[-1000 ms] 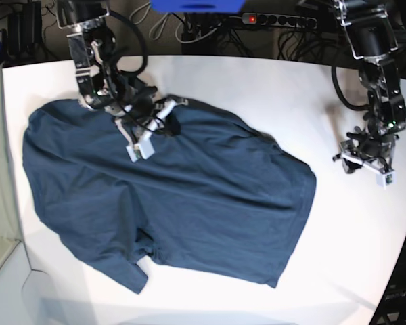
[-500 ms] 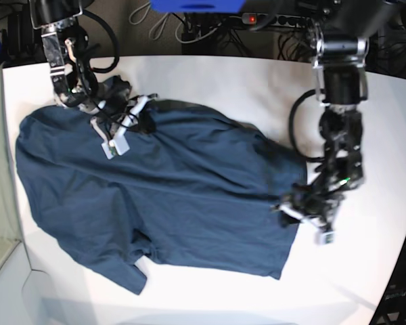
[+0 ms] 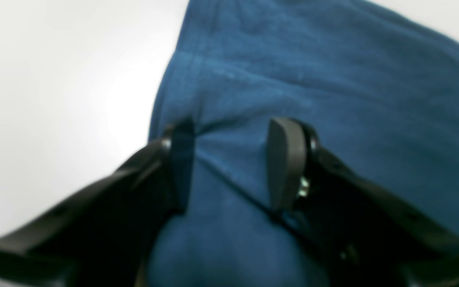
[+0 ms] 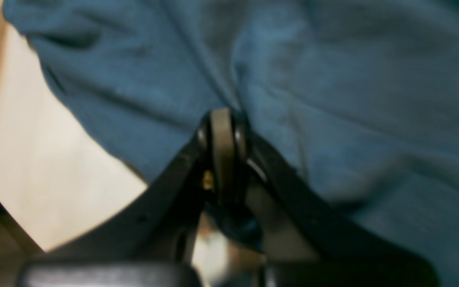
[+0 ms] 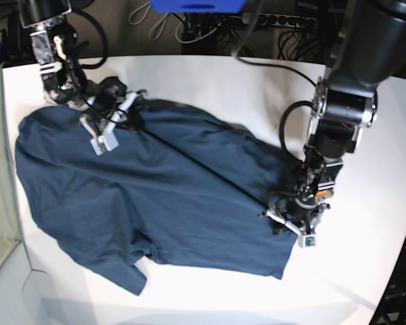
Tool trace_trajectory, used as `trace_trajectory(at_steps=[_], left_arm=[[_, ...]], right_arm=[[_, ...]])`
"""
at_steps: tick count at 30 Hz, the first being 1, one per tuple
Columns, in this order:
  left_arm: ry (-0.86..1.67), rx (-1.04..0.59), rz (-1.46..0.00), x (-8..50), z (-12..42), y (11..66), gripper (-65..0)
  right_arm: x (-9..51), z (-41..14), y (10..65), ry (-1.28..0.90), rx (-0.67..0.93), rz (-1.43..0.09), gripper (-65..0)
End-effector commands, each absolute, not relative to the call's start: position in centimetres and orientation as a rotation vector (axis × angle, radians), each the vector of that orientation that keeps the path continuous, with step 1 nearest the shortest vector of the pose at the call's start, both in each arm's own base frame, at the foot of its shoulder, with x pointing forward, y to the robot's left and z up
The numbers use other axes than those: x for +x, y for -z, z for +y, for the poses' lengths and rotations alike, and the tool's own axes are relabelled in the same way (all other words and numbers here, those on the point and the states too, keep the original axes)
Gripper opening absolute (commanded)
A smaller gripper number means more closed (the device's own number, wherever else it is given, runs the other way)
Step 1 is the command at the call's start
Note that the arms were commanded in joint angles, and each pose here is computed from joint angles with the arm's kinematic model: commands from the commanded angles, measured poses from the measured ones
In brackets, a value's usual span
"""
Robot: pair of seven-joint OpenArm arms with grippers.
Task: Layout the t-shirt on the table in an organized manner, then fold the t-shirt properly
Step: 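Grasp the shirt hem with the right gripper and the side with the left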
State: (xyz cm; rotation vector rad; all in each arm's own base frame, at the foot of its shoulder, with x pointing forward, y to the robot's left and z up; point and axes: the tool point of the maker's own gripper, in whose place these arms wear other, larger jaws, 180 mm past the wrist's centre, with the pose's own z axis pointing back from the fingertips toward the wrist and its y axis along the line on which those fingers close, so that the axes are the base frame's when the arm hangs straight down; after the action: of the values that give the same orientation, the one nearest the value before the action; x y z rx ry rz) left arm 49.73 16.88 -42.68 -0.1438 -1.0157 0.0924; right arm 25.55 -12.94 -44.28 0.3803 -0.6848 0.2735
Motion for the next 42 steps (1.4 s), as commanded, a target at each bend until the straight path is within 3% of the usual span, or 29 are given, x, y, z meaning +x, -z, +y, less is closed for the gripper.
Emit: trace_trajectory(at_steps=[1, 7, 11, 19, 34, 42], left_arm=[[-0.087, -0.126, -1.03, 50.8, 17.6, 41.4, -35.2], [-0.077, -0.131, -1.057, 51.7, 17.3, 40.2, -35.2], [-0.077, -0.133, -1.057, 51.7, 17.2, 40.2, -35.2], [-0.075, -0.138, -1.056, 51.6, 16.9, 40.2, -35.2], [-0.079, -0.13, -1.02, 50.1, 17.3, 42.1, -35.2], [-0.083, -0.108, -1.023, 50.0, 18.6, 42.0, -35.2]], right_arm=[[23.4, -17.0, 46.8, -0.307, 0.22, -0.529, -65.0], [27.5, -22.8, 43.3, -0.281, 0.099, -0.637, -65.0], [29.9, -23.7, 39.3, -0.248, 0.074, -0.764, -65.0], [29.5, -11.6, 33.1, -0.226, 0.325, -0.996, -65.0], [33.2, -3.2, 39.5, -0.178, 0.518, -0.825, -65.0], [27.6, -3.1, 44.2, -0.217, 0.505, -0.665, -65.0]])
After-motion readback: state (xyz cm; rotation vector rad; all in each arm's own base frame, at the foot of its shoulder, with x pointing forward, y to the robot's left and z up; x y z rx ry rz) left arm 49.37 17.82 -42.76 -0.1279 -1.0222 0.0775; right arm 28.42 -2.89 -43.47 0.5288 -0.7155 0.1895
